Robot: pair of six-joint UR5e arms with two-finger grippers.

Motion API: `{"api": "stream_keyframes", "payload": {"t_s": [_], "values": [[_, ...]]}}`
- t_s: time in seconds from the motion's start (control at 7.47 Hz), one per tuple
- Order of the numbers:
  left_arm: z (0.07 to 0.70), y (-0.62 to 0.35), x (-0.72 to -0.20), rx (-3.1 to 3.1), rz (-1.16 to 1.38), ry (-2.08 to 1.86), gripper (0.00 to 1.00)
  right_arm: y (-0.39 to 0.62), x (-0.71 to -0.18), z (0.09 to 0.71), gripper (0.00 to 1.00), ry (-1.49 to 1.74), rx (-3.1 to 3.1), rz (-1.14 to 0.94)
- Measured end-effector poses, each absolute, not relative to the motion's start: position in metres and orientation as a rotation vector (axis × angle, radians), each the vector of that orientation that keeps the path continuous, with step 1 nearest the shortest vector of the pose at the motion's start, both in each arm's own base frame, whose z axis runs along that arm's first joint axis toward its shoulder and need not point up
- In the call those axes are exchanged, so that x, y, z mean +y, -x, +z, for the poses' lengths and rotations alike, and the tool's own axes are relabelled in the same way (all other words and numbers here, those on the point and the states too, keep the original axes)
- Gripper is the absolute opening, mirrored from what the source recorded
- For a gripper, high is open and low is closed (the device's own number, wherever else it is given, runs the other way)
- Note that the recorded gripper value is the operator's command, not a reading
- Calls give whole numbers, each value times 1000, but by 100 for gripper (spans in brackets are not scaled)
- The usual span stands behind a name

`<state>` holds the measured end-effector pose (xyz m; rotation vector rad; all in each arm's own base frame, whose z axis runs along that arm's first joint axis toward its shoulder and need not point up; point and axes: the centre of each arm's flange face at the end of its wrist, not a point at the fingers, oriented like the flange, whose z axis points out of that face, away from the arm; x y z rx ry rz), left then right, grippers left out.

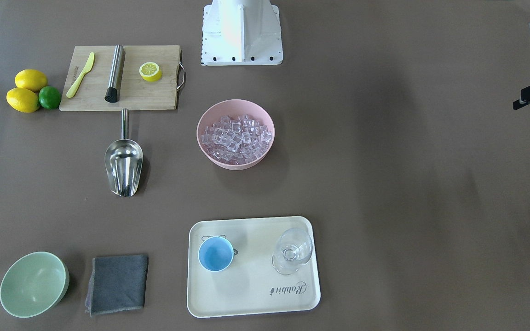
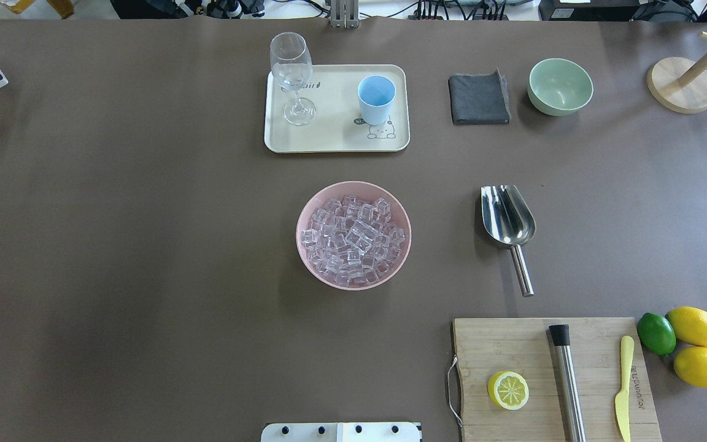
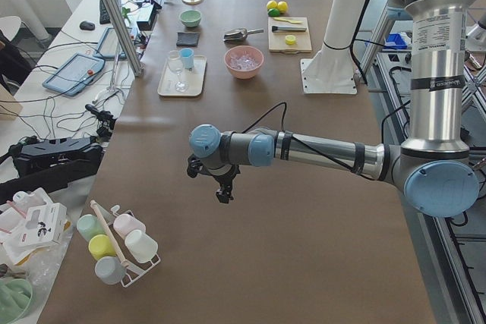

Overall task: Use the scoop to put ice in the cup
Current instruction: 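Move the right gripper toward the metal ice scoop on the table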

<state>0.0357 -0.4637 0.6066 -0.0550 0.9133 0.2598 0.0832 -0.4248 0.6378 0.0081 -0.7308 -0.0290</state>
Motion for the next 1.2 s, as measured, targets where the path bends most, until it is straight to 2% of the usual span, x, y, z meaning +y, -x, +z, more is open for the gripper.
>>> {"api": "stream_keyframes", "payload": {"t_s": [0.54, 1.2], "values": [[614, 29, -462, 899, 123, 6, 98, -83, -424, 638, 100, -7, -732, -29], [613, 49, -459, 901, 81, -10, 98, -88, -428, 610, 100, -67, -670, -53]]}}
